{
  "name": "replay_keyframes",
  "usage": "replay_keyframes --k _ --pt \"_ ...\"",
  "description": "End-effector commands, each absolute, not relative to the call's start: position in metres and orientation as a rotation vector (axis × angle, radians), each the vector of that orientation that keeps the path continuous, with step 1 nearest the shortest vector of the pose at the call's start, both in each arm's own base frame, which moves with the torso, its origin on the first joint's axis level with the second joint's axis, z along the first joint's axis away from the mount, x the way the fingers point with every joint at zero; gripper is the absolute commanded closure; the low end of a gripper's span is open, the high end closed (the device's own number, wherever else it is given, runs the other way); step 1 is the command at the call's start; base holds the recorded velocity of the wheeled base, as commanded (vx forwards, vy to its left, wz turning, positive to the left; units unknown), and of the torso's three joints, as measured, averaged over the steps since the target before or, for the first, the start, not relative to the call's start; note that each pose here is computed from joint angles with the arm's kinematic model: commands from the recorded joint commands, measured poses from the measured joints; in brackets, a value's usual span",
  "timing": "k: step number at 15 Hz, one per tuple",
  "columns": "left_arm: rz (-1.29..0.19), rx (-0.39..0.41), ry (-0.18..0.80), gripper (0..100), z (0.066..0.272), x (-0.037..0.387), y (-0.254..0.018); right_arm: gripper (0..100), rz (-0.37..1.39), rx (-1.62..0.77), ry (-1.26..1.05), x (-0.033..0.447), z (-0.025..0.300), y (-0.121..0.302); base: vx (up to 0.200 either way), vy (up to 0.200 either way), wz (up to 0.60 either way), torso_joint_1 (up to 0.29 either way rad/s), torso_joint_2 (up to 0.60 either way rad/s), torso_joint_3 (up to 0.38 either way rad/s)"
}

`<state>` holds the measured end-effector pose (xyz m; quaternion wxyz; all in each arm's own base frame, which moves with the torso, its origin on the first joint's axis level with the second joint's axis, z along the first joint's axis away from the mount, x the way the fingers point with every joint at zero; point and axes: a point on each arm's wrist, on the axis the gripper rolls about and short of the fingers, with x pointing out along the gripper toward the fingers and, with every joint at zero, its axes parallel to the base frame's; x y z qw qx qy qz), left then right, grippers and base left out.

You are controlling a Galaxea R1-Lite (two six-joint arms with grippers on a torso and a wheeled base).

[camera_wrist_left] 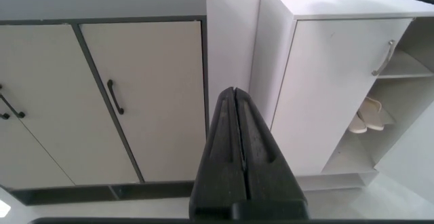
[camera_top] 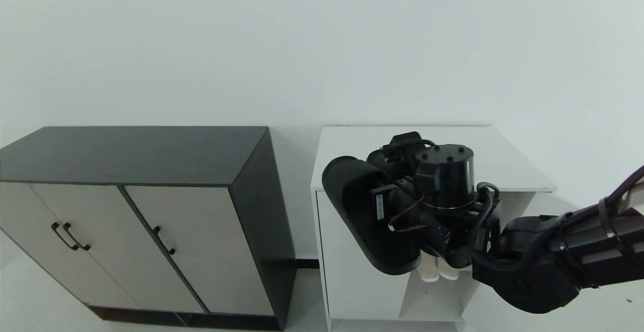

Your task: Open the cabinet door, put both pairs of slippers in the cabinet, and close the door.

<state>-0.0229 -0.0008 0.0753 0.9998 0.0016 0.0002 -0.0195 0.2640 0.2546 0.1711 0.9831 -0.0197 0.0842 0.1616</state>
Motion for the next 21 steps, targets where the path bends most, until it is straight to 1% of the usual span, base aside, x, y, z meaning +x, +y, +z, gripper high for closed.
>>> replay_keyframes --k 1,18,21 --pt "-0.038 0.003 0.001 100 0.075 -0.023 -0.001 100 0.326 -0.04 0.169 0.263 0.171 0.254 0.0 -0.2 0.0 0.007 0.01 0.002" --pt "-0.038 0.003 0.001 100 0.075 -0.023 -0.001 100 0.371 -0.034 0.154 0.244 0.181 0.257 0.0 -0.2 0.0 0.004 0.0 0.001" --pt "-0.038 0.002 0.002 100 0.075 -0.023 -0.001 100 0.378 -0.042 0.163 0.24 0.178 0.257 0.0 0.0 0.0 0.0 0.0 0.0"
